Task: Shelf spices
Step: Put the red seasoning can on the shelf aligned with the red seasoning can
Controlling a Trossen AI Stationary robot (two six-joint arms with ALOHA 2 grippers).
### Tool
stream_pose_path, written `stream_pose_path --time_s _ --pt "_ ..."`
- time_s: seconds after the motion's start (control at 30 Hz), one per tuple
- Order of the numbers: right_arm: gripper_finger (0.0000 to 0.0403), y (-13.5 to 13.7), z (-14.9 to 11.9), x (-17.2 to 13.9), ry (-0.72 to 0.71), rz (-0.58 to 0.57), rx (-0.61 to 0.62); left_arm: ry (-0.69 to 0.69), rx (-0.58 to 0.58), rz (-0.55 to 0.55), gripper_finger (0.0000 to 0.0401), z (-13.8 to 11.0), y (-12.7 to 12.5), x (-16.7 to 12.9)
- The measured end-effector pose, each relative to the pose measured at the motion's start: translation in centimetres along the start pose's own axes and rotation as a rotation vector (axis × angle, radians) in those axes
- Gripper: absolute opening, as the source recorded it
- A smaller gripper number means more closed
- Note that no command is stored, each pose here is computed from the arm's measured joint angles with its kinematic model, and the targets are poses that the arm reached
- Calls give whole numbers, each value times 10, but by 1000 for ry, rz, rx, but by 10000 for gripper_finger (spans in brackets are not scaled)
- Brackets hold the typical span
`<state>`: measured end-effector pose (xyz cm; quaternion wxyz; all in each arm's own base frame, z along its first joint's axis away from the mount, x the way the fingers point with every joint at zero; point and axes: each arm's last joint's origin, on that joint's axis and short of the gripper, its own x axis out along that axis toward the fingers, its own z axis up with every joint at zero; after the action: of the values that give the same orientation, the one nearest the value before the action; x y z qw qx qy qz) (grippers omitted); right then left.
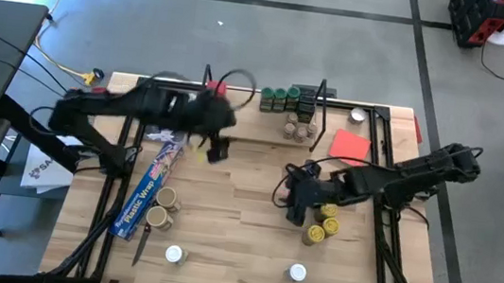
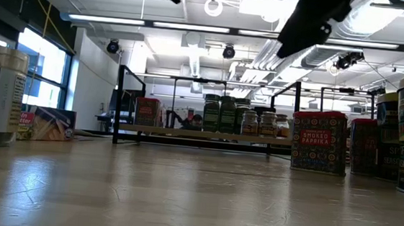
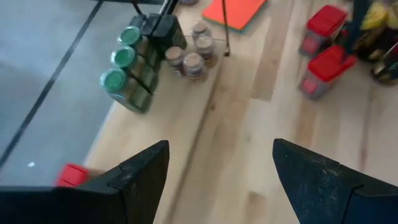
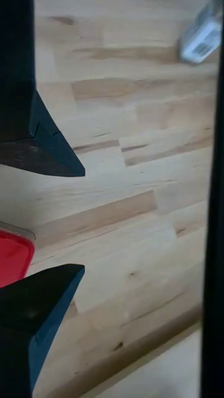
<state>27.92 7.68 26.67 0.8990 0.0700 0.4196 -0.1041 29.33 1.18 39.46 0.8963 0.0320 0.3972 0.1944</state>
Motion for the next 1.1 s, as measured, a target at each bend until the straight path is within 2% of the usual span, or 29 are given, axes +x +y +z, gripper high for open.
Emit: stream_pose_path --time_s 0.17,0.3,0.47,0.73,0.9,1.1 --pt "236 3 3 13 206 -26 -59 -91 -80 10 282 -36 -47 -11" --pt "236 -2 -4 17 322 -89 -8 -130 -119 52 282 -64 -78 -11" --pt "236 -6 -20 23 417 -104 36 -186 -154 107 282 -89 -105 -7" --pt "243 -11 -24 29 465 -30 15 -213 -184 132 282 -106 -117 -2" --pt "244 -16 -23 29 433 -116 28 -214 -185 145 282 -109 -117 -1" --pt "244 -15 -24 35 442 -134 48 -214 -186 143 282 -109 -117 -1"
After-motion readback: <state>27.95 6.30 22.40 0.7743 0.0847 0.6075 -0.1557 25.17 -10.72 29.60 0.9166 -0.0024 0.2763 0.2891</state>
